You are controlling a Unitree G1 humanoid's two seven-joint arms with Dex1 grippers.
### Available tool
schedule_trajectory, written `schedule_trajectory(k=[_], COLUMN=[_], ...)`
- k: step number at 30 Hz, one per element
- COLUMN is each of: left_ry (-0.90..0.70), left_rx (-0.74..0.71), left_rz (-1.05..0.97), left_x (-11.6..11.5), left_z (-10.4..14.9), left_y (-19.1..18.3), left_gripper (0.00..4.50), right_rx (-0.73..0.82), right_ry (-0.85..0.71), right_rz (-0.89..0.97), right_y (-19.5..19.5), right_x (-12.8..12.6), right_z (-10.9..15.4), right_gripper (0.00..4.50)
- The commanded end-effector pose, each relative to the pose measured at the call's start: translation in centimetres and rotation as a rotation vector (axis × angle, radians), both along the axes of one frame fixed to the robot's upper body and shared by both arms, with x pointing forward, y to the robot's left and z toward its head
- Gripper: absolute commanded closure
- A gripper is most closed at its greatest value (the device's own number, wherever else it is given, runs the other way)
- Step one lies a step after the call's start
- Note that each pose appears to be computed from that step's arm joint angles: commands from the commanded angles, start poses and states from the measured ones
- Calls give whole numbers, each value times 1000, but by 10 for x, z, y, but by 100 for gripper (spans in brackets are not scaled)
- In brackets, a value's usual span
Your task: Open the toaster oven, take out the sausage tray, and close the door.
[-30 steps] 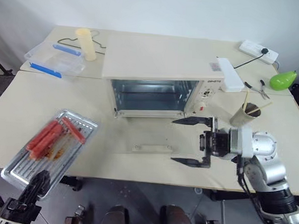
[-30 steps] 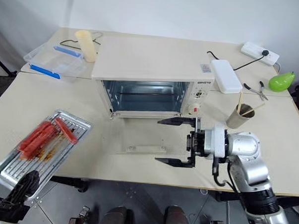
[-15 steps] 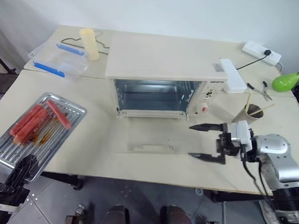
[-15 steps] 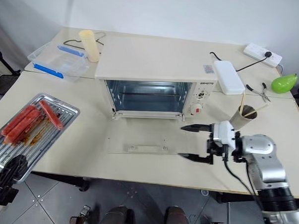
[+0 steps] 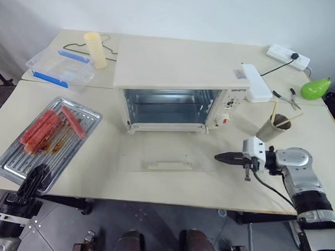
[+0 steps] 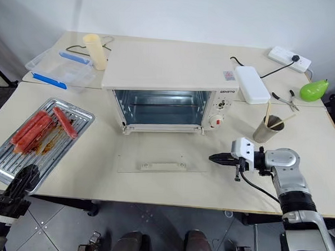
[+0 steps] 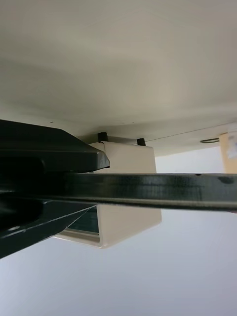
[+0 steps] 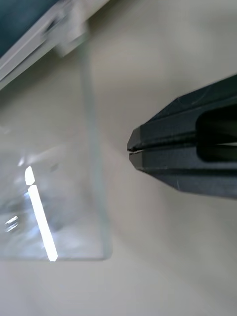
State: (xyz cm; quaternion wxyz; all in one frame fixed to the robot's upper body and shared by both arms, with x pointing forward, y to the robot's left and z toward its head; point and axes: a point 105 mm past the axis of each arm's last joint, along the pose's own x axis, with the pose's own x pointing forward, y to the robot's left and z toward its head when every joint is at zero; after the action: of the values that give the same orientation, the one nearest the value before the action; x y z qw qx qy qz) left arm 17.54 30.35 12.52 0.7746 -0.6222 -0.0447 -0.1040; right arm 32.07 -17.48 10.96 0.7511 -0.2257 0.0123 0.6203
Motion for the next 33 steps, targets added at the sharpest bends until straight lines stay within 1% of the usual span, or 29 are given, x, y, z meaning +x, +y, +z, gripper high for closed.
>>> schedule_trajectory(k=[1,3,6,8,10,16,21,22,23,24,27,29,30,31,32,33], left_ry=[-59,-56,-56,-55,-50,-31,-33,-31,-29,-17,21,49,57,61,74,103], left_rx=[21,24,27,35,40,31,28,28,27,33,53,62,62,62,60,61], left_rz=[12,13,15,27,36,23,16,14,13,-11,-110,-140,-156,-169,-196,-263], left_x=[-1,0,0,-2,-6,-9,-8,-7,-7,-8,-12,-13,-13,-14,-14,-14], left_z=[16,17,17,18,18,13,13,12,12,11,7,5,3,3,1,-3], left_y=[0,0,0,4,9,7,6,6,7,5,-3,-4,-5,-6,-8,-16], left_gripper=[450,450,450,450,450,450,450,450,450,450,450,450,450,450,450,450], right_rx=[8,74,124,211,309,482,532,512,495,461,396,329,302,287,285,277], right_ry=[-8,-14,-14,-35,-55,-105,-134,-152,-163,-160,-218,-295,-306,-309,-292,-293], right_rz=[121,111,102,61,20,-27,-24,-18,-13,14,45,84,90,92,74,58], right_y=[14,19,22,21,17,17,26,27,27,27,24,18,15,12,8,1], right_x=[-9,-7,-6,-2,2,8,9,7,5,-1,-21,-35,-40,-44,-47,-53], right_z=[5,10,15,30,53,114,130,130,129,126,120,112,106,102,98,94], right_gripper=[446,446,446,446,446,446,446,419,408,391,308,252,214,194,144,132])
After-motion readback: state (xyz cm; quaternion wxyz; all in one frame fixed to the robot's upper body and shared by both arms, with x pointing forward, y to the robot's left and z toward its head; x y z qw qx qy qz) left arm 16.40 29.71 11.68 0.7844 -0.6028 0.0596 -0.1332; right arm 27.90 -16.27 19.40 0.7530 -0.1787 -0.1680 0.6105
